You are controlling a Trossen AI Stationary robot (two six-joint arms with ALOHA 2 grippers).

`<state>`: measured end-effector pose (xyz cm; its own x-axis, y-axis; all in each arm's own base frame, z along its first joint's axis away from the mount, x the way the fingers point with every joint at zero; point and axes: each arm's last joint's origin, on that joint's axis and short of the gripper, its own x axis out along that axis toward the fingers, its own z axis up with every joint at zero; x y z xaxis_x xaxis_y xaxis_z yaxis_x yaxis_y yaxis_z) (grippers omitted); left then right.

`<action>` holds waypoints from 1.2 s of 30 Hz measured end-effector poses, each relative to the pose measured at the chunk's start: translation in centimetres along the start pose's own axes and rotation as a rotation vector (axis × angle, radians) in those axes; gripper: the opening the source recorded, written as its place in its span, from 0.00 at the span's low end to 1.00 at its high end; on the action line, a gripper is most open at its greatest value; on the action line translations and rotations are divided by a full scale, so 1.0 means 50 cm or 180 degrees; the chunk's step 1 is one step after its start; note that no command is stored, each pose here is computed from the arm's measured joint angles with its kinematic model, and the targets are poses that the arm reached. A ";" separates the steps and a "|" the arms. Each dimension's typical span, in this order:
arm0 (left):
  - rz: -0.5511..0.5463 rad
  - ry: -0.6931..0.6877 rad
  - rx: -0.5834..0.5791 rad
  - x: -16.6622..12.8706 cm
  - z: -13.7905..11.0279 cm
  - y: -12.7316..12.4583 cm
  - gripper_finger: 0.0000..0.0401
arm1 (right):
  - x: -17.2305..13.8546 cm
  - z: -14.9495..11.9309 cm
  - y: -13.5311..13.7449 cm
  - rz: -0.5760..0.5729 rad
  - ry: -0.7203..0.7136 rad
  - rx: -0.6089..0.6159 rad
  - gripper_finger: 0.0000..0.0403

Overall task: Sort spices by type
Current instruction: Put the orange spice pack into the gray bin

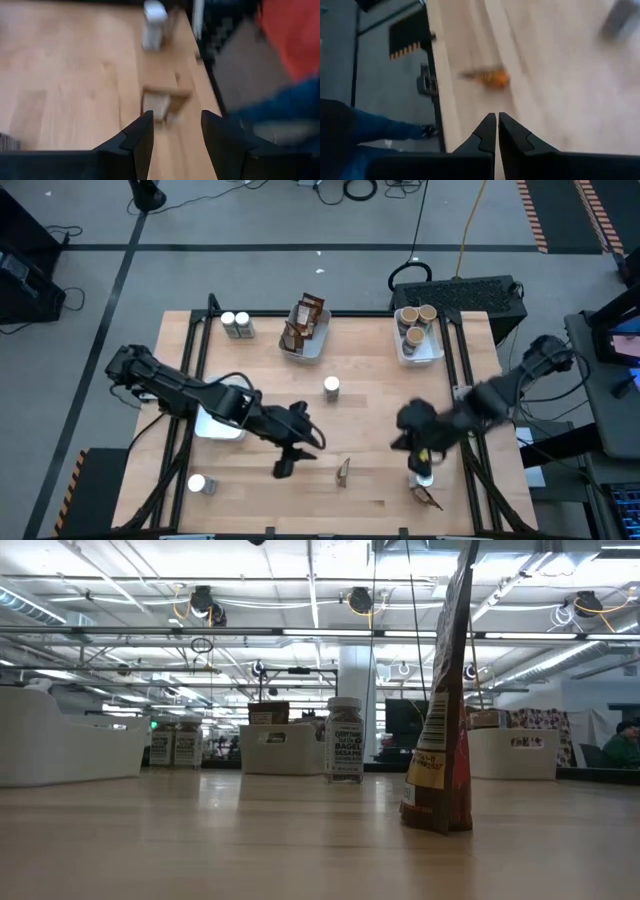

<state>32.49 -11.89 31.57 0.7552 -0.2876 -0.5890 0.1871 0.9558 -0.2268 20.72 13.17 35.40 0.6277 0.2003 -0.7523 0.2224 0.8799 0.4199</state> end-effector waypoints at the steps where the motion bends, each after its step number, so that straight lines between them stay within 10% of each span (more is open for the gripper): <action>1: 0.0044 -0.0139 -0.0140 0.004 0.002 0.002 0.42 | 0.007 -0.014 0.009 -0.0035 0.0086 0.0096 0.00; 20: 0.0107 -0.0312 -0.1146 0.155 0.092 -0.031 0.42 | 0.048 -0.101 0.064 -0.0180 0.0552 0.0020 0.00; 36: 0.0841 0.0182 -0.2002 0.153 0.109 -0.034 0.42 | 0.046 -0.108 0.064 -0.0144 0.0609 -0.0636 0.00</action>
<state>41.39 -15.38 31.65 0.6877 -0.0690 -0.7227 -0.4125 0.7821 -0.4671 18.87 18.79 32.28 0.4640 0.2197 -0.8581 0.0836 0.9536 0.2893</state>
